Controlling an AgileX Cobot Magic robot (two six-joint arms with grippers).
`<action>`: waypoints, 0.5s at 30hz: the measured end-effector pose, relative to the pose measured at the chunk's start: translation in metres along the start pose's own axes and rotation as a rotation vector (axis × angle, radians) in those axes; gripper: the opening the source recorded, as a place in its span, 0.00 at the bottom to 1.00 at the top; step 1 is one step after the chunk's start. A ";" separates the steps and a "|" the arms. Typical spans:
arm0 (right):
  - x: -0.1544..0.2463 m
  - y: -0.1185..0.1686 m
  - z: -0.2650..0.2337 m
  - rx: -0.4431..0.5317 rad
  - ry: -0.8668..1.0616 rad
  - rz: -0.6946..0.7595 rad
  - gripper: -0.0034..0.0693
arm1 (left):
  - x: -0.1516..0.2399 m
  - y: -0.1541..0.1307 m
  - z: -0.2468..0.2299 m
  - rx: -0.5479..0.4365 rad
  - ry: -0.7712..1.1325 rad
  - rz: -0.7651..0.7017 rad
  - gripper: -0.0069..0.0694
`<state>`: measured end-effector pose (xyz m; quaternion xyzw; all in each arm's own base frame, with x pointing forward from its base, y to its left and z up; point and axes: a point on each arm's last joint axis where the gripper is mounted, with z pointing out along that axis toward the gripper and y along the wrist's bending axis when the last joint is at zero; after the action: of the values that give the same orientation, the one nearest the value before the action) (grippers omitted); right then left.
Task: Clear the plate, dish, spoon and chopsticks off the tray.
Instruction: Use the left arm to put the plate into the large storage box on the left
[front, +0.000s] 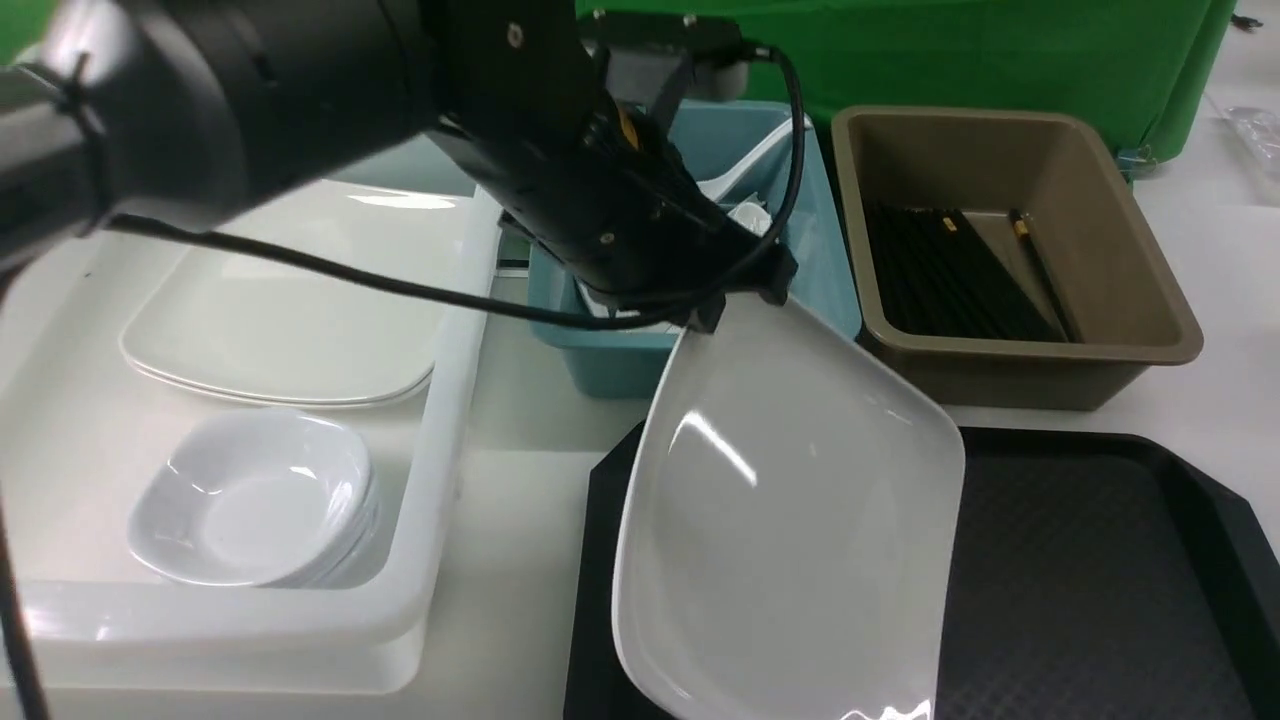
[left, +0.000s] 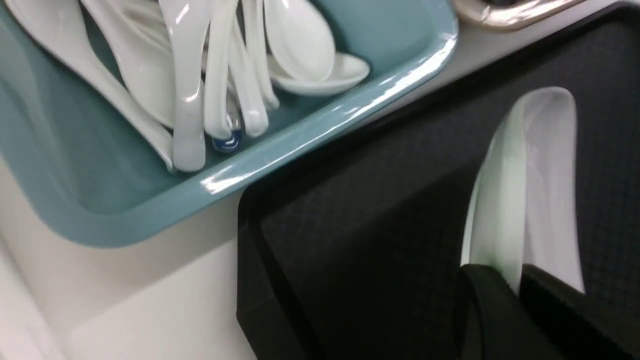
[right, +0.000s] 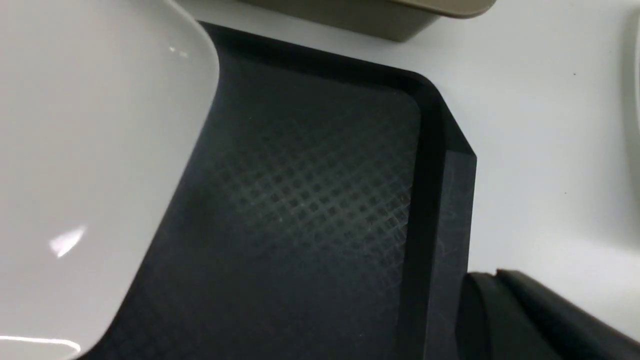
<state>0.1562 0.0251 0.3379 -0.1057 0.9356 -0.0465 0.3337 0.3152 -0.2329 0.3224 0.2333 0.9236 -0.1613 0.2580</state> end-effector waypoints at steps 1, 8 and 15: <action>0.000 0.000 0.000 0.000 0.000 0.000 0.11 | 0.000 0.000 0.002 -0.001 0.004 0.000 0.12; -0.001 0.000 0.000 -0.003 -0.010 0.001 0.12 | -0.007 -0.002 -0.011 0.006 -0.035 0.007 0.12; -0.003 0.000 0.000 -0.005 -0.028 0.002 0.14 | -0.014 -0.004 -0.026 -0.001 -0.086 0.028 0.12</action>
<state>0.1581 0.0262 0.3394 -0.1065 0.9309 -0.0424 0.3467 0.3136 -0.2303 0.3523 0.2389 0.9084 -0.1669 0.2999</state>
